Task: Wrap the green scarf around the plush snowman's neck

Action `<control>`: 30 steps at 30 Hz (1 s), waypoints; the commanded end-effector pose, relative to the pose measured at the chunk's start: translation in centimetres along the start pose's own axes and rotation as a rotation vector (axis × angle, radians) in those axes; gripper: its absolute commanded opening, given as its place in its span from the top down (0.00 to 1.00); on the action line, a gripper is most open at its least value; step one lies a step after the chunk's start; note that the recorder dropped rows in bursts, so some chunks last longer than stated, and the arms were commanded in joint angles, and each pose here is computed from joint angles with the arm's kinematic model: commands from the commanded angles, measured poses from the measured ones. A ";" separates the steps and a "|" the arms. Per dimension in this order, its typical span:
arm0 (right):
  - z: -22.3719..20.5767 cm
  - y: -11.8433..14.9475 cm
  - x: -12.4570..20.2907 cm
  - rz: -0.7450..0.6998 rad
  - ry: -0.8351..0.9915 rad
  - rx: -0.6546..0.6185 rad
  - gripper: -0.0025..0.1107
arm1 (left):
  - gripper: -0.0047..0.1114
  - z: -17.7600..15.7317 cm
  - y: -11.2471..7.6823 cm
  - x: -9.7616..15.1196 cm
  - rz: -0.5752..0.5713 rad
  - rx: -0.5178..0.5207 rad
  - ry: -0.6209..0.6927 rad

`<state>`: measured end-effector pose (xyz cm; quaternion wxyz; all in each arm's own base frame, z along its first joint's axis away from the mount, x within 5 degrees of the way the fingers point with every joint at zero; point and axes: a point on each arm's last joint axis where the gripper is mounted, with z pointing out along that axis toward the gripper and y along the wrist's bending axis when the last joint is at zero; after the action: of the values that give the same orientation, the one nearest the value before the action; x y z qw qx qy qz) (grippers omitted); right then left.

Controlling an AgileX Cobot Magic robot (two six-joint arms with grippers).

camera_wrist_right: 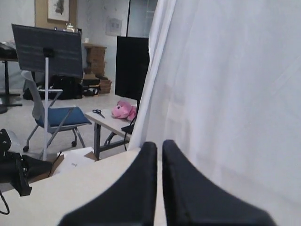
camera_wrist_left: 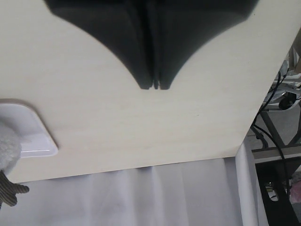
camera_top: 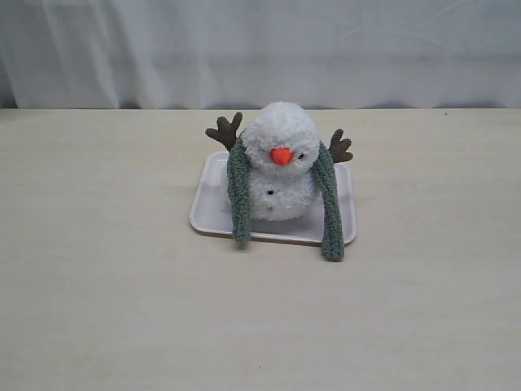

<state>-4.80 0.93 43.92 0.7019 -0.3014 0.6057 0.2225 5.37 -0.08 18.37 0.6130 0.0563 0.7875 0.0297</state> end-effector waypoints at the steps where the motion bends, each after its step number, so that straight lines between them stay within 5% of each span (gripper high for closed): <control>1: -2.3 0.6 0.1 -0.033 -0.076 0.024 0.94 | 0.96 0.0 0.0 0.0 0.003 -0.002 -0.010; 12: -6.6 2.1 0.8 -0.087 -0.206 0.052 0.94 | 0.96 0.0 0.0 0.0 0.003 -0.002 -0.010; 30: -7.5 2.3 0.1 -0.098 -0.240 0.057 0.94 | 0.96 0.0 0.0 0.0 0.003 -0.002 -0.010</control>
<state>-11.61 -2.53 42.74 0.7853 -0.2837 0.5112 0.2038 5.37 -0.07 18.37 0.6129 0.0568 0.7875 0.0305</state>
